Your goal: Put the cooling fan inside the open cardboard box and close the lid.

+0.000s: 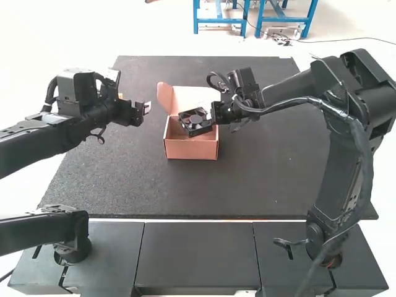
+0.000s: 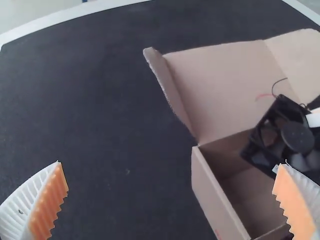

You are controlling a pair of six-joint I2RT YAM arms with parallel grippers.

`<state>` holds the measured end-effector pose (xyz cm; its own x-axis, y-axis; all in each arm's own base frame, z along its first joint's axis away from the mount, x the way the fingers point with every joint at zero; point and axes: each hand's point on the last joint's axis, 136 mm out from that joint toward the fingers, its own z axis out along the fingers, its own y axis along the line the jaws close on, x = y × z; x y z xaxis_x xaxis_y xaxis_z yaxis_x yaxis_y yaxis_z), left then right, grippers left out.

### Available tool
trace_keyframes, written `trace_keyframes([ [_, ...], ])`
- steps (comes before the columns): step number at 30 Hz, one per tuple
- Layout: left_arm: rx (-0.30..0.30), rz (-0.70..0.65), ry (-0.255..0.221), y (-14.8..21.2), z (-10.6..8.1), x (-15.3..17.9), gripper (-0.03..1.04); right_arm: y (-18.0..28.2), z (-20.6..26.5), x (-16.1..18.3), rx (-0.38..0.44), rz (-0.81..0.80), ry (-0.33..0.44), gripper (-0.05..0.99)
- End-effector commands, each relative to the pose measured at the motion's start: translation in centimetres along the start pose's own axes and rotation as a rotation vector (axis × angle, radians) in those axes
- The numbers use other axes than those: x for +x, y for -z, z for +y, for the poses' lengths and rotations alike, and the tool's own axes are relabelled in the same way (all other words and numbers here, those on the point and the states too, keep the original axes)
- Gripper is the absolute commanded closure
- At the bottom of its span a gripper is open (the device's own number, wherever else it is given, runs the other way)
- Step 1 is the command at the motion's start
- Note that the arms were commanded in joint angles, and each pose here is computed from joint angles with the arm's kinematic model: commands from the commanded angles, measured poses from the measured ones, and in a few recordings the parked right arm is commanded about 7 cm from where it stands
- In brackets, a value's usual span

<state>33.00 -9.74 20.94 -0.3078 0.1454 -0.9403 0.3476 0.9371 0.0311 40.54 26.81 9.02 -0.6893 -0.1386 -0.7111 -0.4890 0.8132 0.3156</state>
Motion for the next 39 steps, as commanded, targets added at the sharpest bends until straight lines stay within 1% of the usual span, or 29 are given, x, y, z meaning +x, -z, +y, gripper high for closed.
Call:
trace_keyframes([
  [1, -0.006, -0.019, -0.007, 0.4, 0.0, -0.4, 0.04, -0.1, 0.3, -0.9, -0.013, -0.023, 0.009, 0.96],
  [14, -0.007, -0.008, -0.006, 0.3, 0.0, 0.2, 0.04, -0.7, 2.7, 1.9, -0.051, 0.036, 0.024, 0.95],
  [24, -0.007, -0.005, -0.006, 0.5, 0.0, 0.3, 0.04, -0.4, 2.8, 3.1, -0.049, 0.055, 0.029, 0.95],
  [26, -0.007, -0.011, -0.006, 0.7, 0.0, 0.1, 0.04, -0.4, 2.8, 3.3, -0.048, 0.058, 0.034, 0.87],
  [27, -0.007, -0.010, -0.006, 0.8, 0.0, 0.2, 0.04, -0.4, 2.8, 3.4, -0.047, 0.061, 0.034, 0.81],
  [29, -0.007, -0.010, -0.006, 0.9, 0.0, 0.4, 0.04, -0.4, 2.7, 3.4, -0.046, 0.060, 0.034, 0.74],
  [30, -0.007, -0.010, -0.006, 1.0, 0.0, 0.5, 0.04, -0.3, 2.8, 3.3, -0.045, 0.057, 0.033, 0.67],
  [37, -0.008, -0.025, -0.008, 1.6, -0.1, 0.4, 0.04, 0.2, 3.3, 2.9, -0.050, 0.043, 0.037, 0.53],
  [38, -0.008, -0.029, -0.008, 1.7, -0.1, 0.3, 0.04, 0.4, 3.4, 2.6, -0.050, 0.035, 0.038, 0.49],
  [39, -0.009, -0.033, -0.008, 1.6, -0.1, 0.3, 0.04, 0.6, 3.5, 2.2, -0.051, 0.024, 0.041, 0.44],
])
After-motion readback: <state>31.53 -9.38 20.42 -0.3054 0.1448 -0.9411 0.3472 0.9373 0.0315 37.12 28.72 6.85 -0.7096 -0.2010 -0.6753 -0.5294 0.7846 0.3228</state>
